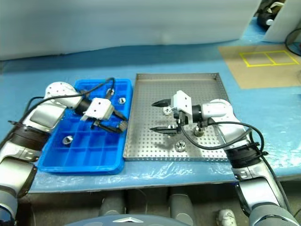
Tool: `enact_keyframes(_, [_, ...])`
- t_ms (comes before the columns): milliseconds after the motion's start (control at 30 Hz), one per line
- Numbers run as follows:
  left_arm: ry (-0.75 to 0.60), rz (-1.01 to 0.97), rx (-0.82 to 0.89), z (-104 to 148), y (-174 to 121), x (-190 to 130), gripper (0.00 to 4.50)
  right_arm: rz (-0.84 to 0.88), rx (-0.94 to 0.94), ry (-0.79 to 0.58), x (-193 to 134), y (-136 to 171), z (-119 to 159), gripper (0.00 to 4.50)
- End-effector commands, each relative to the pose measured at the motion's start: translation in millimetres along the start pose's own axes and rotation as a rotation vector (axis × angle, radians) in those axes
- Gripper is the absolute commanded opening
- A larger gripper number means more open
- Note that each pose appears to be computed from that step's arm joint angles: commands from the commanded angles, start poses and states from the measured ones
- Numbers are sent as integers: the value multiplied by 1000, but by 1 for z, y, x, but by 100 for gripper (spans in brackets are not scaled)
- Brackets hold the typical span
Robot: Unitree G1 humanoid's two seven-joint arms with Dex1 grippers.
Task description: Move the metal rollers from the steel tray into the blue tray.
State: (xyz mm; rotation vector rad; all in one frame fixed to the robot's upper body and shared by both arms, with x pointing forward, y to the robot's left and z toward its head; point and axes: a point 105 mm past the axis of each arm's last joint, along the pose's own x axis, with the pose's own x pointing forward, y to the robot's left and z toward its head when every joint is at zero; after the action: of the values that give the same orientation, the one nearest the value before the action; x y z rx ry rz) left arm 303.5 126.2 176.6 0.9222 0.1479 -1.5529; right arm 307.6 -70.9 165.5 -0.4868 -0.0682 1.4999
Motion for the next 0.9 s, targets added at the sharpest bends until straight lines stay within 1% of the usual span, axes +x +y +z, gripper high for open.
enact_keyframes(33, [-14, 101, -22, 11, 1, -21, 180, 45, -64, -26, 8, -6, 8, 450])
enact_keyframes(67, [-7, 119, -35, 10, 1, -24, 180, 55, -69, -32, 11, -7, 8, 450])
enact_keyframes(133, [34, 169, -94, 1, -10, -38, 180, 90, -87, -66, 23, -9, 13, 450])
enact_keyframes(267, [99, 237, -197, -15, -31, -56, 180, 126, -121, -128, 45, -15, 23, 450])
enact_keyframes(367, [131, 316, -244, -26, -36, -66, 180, 156, -141, -155, 56, -16, 29, 450])
enact_keyframes(467, [129, 407, -283, -33, -34, -72, 180, 183, -152, -166, 60, -15, 31, 450])
enact_keyframes(533, [169, 472, -274, -44, -29, -76, 180, 193, -156, -169, 61, -16, 32, 450])
enact_keyframes(667, [158, 567, -266, -57, -18, -76, 180, 194, -157, -171, 61, -17, 31, 450])
enact_keyframes(867, [135, 601, -302, -79, -7, -64, 180, 160, -150, -162, 56, -18, 29, 450])
enact_keyframes(900, [133, 582, -311, -82, -7, -60, 180, 153, -148, -159, 55, -18, 28, 450])
